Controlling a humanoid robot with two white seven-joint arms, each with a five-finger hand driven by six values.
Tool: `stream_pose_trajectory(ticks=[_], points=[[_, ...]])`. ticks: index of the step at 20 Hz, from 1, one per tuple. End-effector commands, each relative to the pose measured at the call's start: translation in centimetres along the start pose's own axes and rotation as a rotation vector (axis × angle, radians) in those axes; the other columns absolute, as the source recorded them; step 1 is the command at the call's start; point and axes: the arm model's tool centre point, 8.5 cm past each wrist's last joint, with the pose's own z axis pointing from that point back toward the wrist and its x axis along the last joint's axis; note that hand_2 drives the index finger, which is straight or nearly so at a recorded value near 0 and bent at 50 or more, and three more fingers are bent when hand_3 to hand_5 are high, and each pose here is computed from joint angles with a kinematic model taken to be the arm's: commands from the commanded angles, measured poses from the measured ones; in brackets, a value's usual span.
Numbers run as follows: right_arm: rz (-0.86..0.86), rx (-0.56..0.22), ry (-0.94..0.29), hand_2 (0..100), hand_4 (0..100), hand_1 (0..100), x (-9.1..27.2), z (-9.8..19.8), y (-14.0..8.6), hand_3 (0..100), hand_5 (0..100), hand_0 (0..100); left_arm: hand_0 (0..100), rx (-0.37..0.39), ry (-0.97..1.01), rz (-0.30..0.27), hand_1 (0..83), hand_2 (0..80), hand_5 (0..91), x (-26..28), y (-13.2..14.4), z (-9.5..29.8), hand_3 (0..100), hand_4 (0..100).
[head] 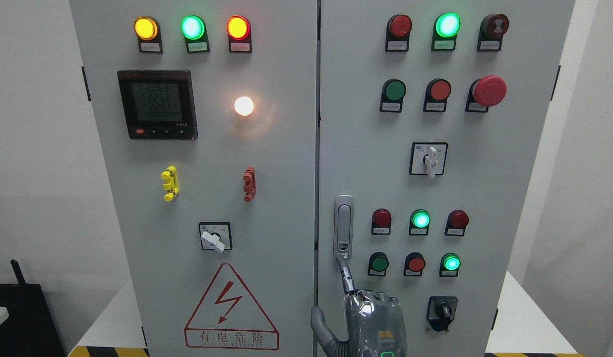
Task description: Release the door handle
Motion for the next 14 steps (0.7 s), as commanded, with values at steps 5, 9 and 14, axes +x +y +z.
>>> stream_pose_trajectory(ticks=[5,9,14], points=[[0.002,0.001,0.015,4,100,37,-0.43,-0.21,0.1,100,100,40,12,-0.004,-0.015,-0.013,38.9,0.0,0.0,0.52,-0.08,-0.08,0,0],[0.003,0.009,0.016,4,100,37,-0.48,-0.21,0.33,100,100,40,12,-0.004,-0.015,-0.013,38.9,0.0,0.0,0.52,-0.08,-0.08,0,0],[0.004,0.014,0.019,5,100,37,-0.58,-0.09,0.49,100,100,39,12,-0.004,-0.015,-0.013,38.9,0.0,0.0,0.52,-0.08,-0.08,0,0]])
